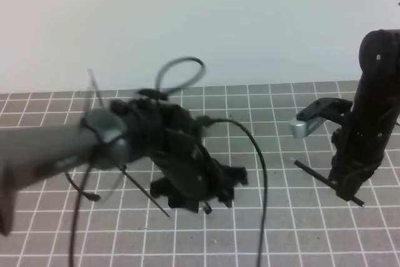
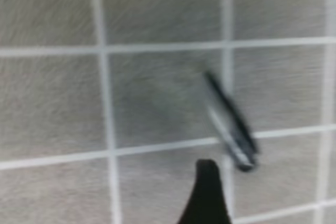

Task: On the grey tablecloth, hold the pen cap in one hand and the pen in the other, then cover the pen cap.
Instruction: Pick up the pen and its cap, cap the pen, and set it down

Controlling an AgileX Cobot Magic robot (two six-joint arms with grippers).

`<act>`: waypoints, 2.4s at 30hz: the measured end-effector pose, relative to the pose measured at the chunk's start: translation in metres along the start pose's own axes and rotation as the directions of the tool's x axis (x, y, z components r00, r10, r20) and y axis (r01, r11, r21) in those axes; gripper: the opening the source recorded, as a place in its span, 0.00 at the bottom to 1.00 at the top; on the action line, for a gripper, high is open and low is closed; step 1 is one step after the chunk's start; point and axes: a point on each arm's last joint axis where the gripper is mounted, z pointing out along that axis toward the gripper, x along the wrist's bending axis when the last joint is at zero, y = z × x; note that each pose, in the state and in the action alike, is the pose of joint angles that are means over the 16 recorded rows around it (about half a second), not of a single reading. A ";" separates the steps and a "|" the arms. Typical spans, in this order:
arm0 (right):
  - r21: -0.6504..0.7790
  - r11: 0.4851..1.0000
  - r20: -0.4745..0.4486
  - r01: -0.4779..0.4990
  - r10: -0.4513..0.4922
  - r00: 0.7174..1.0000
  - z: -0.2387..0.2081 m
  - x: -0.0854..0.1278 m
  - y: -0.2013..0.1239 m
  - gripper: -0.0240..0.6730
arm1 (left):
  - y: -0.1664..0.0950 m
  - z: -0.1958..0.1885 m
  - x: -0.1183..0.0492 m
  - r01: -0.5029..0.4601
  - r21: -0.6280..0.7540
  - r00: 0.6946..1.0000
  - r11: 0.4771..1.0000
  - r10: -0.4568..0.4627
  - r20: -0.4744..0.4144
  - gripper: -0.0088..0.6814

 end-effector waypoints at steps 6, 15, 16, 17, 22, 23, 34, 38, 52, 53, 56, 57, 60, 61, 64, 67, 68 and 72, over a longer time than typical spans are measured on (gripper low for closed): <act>0.020 0.999 0.038 -0.042 0.041 0.998 0.000 -0.004 -0.002 0.03 | -0.007 0.012 -0.004 0.003 0.013 0.999 1.000 -0.002 -0.050 0.75; 0.023 0.998 0.051 -0.066 0.065 0.997 0.000 -0.005 -0.003 0.03 | -0.007 0.014 0.001 -0.001 0.002 0.994 1.000 0.001 -0.114 0.58; 0.023 0.997 0.050 -0.067 0.066 0.997 0.000 -0.005 -0.003 0.03 | -0.006 0.014 0.002 -0.005 0.001 0.993 1.000 0.005 -0.120 0.56; 0.023 0.997 0.050 -0.068 0.067 0.997 0.000 -0.005 -0.003 0.03 | -0.006 0.014 0.002 -0.009 0.002 0.992 1.000 0.009 -0.128 0.53; 0.024 0.997 0.046 -0.071 0.070 0.996 0.000 -0.004 -0.003 0.03 | -0.006 0.013 0.007 -0.025 0.010 0.985 1.000 0.027 -0.169 0.43; 0.024 0.997 0.045 -0.072 0.071 0.997 0.000 -0.004 -0.003 0.03 | -0.006 0.013 0.008 -0.023 0.011 0.985 1.000 0.024 -0.173 0.42; 0.017 0.997 0.031 -0.075 0.074 0.997 0.000 -0.003 -0.002 0.03 | 0.000 0.012 0.008 0.082 -0.016 0.990 0.997 -0.083 -0.111 0.36; 0.011 0.997 0.031 -0.074 0.074 0.997 0.000 -0.003 -0.001 0.03 | 0.003 0.013 0.005 0.119 -0.038 0.990 0.992 -0.121 -0.066 0.36; -0.015 0.997 0.046 -0.072 0.073 0.996 0.000 -0.005 0.001 0.03 | 0.002 0.024 0.011 0.073 -0.008 0.991 0.997 -0.073 -0.113 0.36; -0.017 0.997 0.046 -0.072 0.073 0.996 0.000 -0.005 0.001 0.03 | 0.001 0.024 0.012 0.062 0.001 0.990 0.998 -0.061 -0.125 0.36; -0.018 0.997 0.047 -0.072 0.073 0.996 0.000 -0.005 0.001 0.03 | -0.001 0.025 0.016 0.019 0.033 0.986 0.999 -0.013 -0.166 0.36; -0.019 0.997 0.047 -0.072 0.073 0.996 0.000 -0.005 0.001 0.03 | -0.001 0.025 0.017 0.001 0.044 0.983 0.999 0.007 -0.182 0.36; -0.020 0.997 0.048 -0.072 0.073 0.996 0.000 -0.005 0.001 0.03 | -0.001 0.022 0.020 -0.063 0.080 0.970 0.995 0.080 -0.231 0.36; -0.020 0.997 0.048 -0.072 0.073 0.996 0.000 -0.005 0.001 0.03 | -0.001 0.021 0.021 -0.084 0.093 0.963 0.992 0.105 -0.247 0.35; -0.022 0.997 0.049 -0.072 0.073 0.996 0.000 -0.005 0.001 0.03 | -0.001 0.017 0.024 -0.146 0.132 0.940 0.980 0.179 -0.291 0.33; -0.022 0.997 0.049 -0.072 0.073 0.996 0.000 -0.005 0.002 0.03 | 0.001 0.013 0.026 -0.197 0.167 0.914 0.966 0.242 -0.325 0.30; -0.023 0.997 0.050 -0.072 0.073 0.996 0.000 -0.005 0.002 0.03 | 0.001 0.012 0.026 -0.210 0.177 0.907 0.961 0.260 -0.333 0.29; -0.024 0.997 0.050 -0.072 0.073 0.996 0.000 -0.005 0.002 0.03 | 0.003 0.008 0.027 -0.239 0.202 0.887 0.950 0.298 -0.354 0.23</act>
